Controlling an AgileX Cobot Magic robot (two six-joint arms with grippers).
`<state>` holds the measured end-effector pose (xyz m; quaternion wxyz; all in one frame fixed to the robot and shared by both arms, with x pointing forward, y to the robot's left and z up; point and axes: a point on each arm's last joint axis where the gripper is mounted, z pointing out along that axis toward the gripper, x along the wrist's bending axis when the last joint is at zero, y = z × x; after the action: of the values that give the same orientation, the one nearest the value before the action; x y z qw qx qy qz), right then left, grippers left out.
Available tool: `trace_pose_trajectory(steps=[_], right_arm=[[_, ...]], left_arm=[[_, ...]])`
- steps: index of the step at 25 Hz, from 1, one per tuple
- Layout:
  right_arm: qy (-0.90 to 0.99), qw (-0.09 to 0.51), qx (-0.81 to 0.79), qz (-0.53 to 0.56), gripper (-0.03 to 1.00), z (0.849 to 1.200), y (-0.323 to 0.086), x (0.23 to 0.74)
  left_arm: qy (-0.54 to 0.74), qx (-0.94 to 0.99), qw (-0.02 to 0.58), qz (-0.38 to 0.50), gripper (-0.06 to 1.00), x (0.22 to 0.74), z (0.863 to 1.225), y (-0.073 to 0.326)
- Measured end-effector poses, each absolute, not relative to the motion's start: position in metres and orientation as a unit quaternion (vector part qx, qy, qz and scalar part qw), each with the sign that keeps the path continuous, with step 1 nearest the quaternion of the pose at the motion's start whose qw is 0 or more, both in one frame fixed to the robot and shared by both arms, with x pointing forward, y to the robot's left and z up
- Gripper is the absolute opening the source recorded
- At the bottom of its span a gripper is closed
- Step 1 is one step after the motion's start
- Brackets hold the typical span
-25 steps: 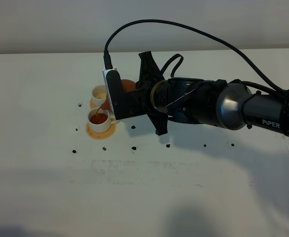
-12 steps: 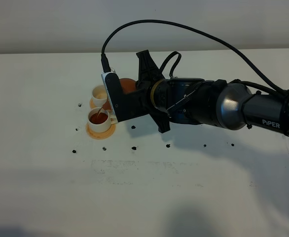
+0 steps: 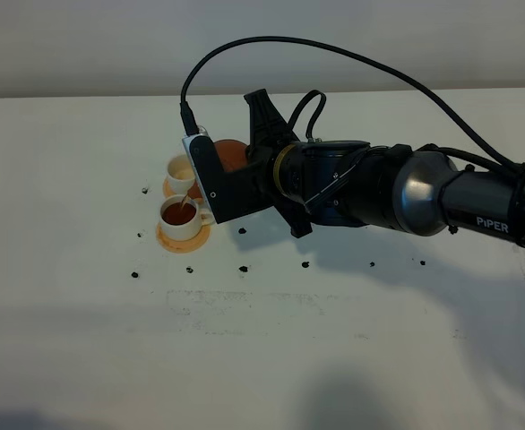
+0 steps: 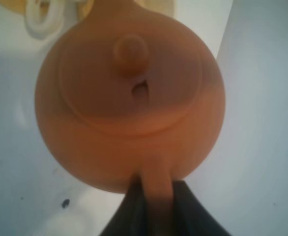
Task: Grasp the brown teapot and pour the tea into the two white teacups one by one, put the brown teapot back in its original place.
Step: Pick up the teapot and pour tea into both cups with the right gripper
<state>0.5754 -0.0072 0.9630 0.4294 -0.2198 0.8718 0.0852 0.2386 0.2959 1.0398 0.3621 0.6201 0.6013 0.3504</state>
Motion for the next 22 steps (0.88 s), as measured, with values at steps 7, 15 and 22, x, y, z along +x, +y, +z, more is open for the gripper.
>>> trace_pose_trajectory(steps=[7,15,22], right_arm=[[0.868,0.433,-0.228,0.080,0.12,0.9633,-0.0072,0.5758],[0.868,0.433,-0.229,0.080,0.12,0.9634,-0.0072,0.5758],[0.871,0.432,-0.216,0.086,0.12,0.9634,-0.0072,0.5758]], left_arm=[[0.601,0.620,0.362,0.350,0.52,0.2386,1.0398,0.2959],[0.601,0.620,0.362,0.350,0.52,0.2386,1.0398,0.2959],[0.601,0.620,0.362,0.350,0.52,0.2386,1.0398,0.2959]])
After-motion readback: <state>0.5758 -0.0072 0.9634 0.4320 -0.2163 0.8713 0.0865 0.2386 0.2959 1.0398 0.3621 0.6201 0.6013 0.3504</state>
